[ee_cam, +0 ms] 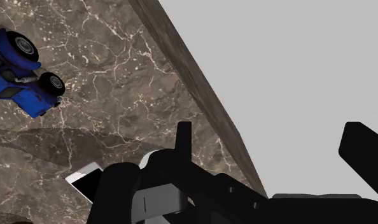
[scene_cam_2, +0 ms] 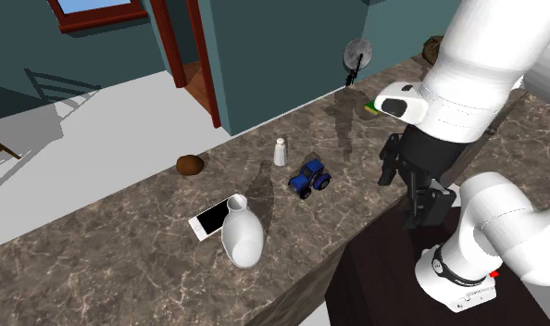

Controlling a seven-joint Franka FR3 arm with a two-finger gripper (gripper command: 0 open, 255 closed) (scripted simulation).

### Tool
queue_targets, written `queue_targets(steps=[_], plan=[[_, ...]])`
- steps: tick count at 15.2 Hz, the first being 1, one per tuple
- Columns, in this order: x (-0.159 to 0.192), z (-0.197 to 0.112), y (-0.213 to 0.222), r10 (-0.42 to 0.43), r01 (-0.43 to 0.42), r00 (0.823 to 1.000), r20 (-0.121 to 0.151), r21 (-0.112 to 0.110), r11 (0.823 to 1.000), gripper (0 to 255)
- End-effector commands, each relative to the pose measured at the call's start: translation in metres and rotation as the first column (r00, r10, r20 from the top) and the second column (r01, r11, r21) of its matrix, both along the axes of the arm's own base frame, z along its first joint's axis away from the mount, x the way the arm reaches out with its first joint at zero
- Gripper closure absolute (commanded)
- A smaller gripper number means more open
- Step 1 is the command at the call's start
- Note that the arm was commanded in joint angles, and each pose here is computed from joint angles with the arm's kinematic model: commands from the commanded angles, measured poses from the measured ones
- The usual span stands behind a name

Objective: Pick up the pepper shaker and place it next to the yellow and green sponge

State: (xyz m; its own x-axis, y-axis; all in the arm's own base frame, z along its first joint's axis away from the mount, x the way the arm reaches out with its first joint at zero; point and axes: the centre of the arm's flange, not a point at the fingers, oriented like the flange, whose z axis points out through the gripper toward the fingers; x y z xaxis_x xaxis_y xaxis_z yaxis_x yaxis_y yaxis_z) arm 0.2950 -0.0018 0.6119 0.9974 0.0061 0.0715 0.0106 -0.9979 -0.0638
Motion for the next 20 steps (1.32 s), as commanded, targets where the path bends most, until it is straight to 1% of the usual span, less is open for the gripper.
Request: queue_targets(steps=[1,10,20], plan=[[0.0,0.0,0.0,0.0,0.0,1.0,0.0,0.0,1.0,0],[0.04,-0.045,-0.106,0.034,-0.034,0.998,-0.051,0.001,0.999,0],[0.085,-0.096,-0.221,0.071,-0.071,0.992,-0.106,0.005,0.997,0]])
